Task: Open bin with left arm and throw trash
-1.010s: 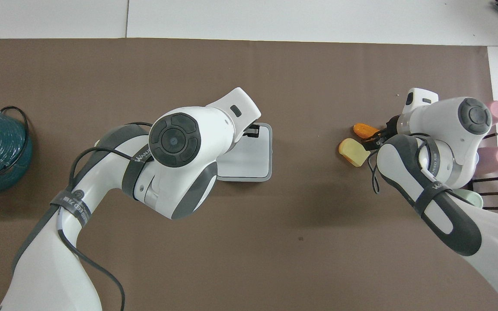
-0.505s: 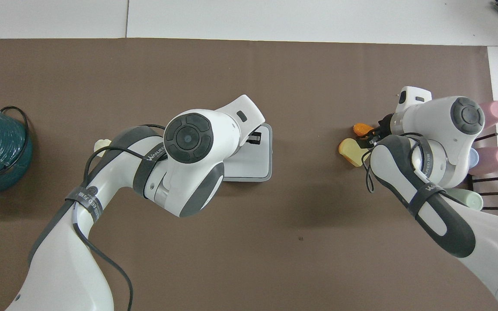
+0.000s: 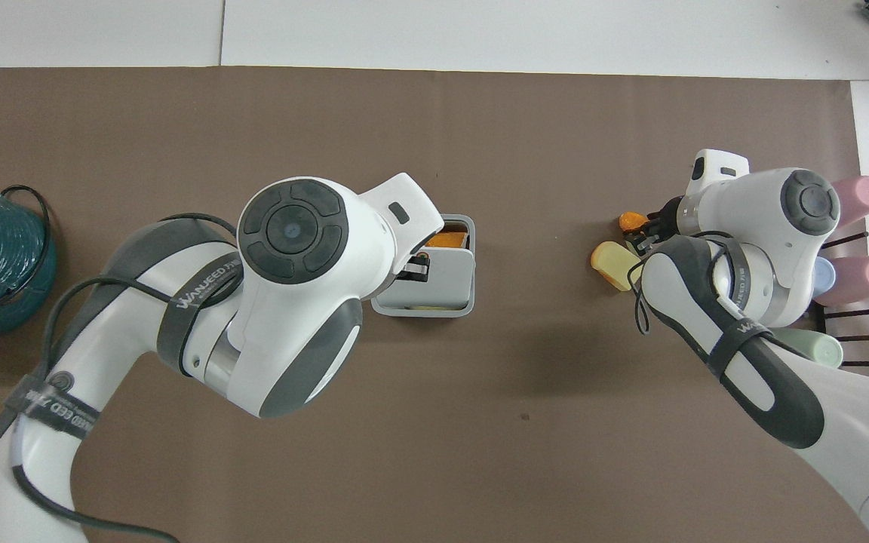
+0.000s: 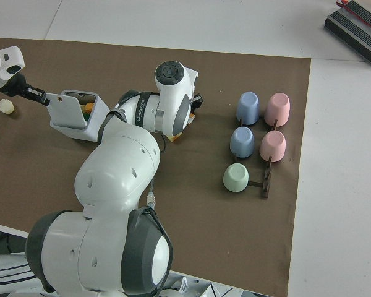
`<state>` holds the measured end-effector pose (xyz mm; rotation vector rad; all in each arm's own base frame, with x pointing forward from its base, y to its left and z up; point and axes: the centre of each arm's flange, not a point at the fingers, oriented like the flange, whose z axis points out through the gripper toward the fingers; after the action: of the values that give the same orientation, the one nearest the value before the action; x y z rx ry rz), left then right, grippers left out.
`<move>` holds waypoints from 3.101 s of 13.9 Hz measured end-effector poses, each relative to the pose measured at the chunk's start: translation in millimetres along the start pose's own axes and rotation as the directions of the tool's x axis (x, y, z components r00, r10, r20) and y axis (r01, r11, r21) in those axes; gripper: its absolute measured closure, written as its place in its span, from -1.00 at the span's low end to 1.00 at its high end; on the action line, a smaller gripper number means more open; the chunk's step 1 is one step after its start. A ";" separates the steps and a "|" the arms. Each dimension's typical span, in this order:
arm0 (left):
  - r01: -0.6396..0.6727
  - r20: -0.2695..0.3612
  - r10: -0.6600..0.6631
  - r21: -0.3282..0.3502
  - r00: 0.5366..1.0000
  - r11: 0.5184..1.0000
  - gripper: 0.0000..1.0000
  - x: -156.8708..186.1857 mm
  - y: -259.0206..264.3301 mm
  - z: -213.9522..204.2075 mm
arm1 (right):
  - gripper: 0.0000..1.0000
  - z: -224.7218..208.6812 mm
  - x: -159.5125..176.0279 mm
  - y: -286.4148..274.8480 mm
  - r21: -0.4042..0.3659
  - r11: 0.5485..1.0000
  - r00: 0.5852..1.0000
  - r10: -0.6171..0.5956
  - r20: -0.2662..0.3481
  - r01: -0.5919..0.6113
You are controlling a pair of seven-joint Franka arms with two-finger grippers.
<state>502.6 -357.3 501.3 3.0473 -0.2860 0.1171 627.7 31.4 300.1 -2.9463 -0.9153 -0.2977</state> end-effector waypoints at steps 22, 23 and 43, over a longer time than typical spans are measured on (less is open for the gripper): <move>0.107 -0.124 -0.099 0.055 0.987 0.993 -1.00 -1.9 -308.4 96.8 | 0.30 -122.4 162.7 -263.1 0.318 0.541 0.600 0.789 0.130 -0.779; 0.106 -0.133 -0.098 0.056 0.986 0.993 -1.00 -5.6 -310.1 103.9 | 0.30 -119.4 162.9 -274.5 0.314 0.540 0.601 0.786 0.141 -0.781; 0.094 -0.247 -0.079 0.049 0.966 0.994 0.57 -3.7 -306.3 139.0 | -1.00 -128.3 130.9 -145.3 0.167 0.662 0.668 0.743 -0.024 -0.730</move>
<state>566.3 -68.5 341.1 3.0537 -0.1337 0.5003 629.4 211.7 449.0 -2.8289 0.3172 -0.2913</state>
